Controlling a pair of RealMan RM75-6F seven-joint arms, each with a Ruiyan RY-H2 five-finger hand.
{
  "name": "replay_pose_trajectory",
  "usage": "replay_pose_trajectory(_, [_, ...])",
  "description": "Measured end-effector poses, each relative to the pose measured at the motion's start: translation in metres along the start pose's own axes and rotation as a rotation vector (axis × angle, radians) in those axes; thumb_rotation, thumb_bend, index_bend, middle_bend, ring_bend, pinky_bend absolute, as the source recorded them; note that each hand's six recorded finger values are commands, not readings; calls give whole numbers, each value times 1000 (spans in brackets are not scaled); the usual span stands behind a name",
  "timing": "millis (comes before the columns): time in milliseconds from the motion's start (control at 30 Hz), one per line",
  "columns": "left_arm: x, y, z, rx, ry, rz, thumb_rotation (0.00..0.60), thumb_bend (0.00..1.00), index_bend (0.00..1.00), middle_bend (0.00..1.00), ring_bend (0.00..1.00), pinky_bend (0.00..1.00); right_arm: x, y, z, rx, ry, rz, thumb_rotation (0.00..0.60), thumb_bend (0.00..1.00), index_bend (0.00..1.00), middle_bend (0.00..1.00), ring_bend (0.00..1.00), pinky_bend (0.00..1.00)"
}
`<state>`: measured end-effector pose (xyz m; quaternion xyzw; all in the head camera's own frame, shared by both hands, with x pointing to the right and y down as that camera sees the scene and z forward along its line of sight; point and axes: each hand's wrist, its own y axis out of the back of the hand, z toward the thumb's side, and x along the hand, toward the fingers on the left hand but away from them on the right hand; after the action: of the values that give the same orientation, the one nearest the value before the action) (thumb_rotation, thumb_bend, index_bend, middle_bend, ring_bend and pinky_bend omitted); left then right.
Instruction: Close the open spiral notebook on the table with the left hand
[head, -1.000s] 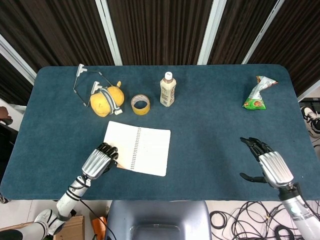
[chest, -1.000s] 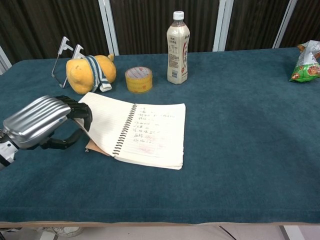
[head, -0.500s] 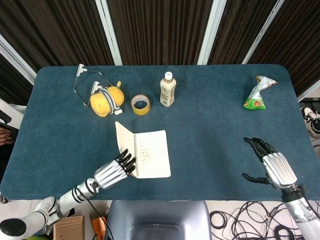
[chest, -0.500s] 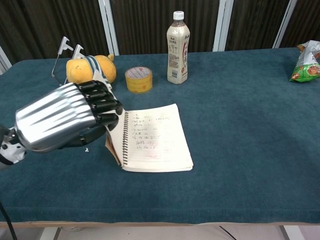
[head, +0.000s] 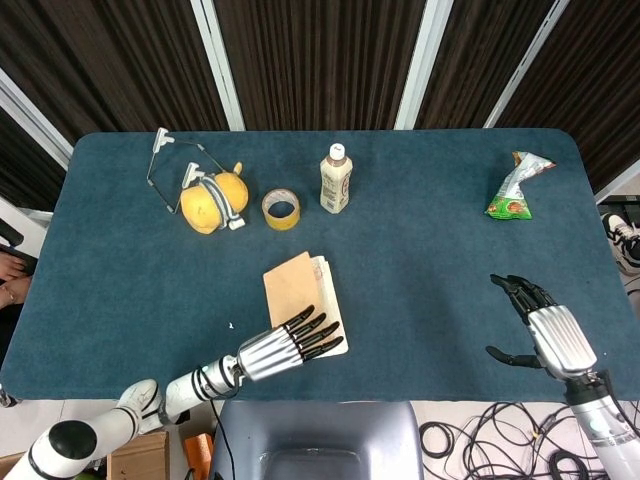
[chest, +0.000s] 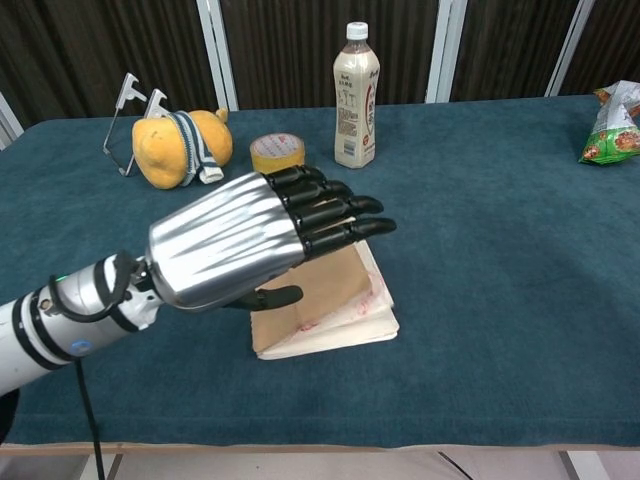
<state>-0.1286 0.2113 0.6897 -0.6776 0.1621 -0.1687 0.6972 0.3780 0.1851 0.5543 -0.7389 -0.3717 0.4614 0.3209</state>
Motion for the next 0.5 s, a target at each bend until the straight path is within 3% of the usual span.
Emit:
replay_pose_trajectory(67, [4, -4, -3, -62, 56, -14, 600, 264, 117, 244, 232, 250, 1, 1, 0, 1, -2, -2, 600, 66, 86, 145, 75, 192])
replay_pose_trajectory(133, [6, -8, -7, -168, 133, -38, 583, 362, 115, 299, 261, 245, 2, 1, -1, 1, -5, -2, 600, 65, 86, 145, 75, 192])
replay_pose_trajectory(200, [7, -13, -7, -282, 197, -72, 455, 481, 109, 302, 248, 221, 2, 1, -2, 0, -6, 0, 600, 66, 86, 145, 75, 192])
replay_pose_trajectory(233, [8, -16, -6, -328, 222, -93, 324, 555, 101, 299, 230, 194, 2, 0, -2, -1, -6, 2, 600, 65, 86, 145, 75, 192])
replay_pose_trajectory(333, [7, -26, -4, -461, 285, -192, 166, 678, 77, 298, 187, 128, 1, -2, -2, -2, -4, 8, 600, 66, 86, 145, 75, 191])
replay_pose_trajectory(500, [-4, -51, -3, -604, 355, -416, 142, 762, 30, 303, 119, 53, 0, -3, -3, -3, -6, 8, 600, 66, 85, 143, 76, 192])
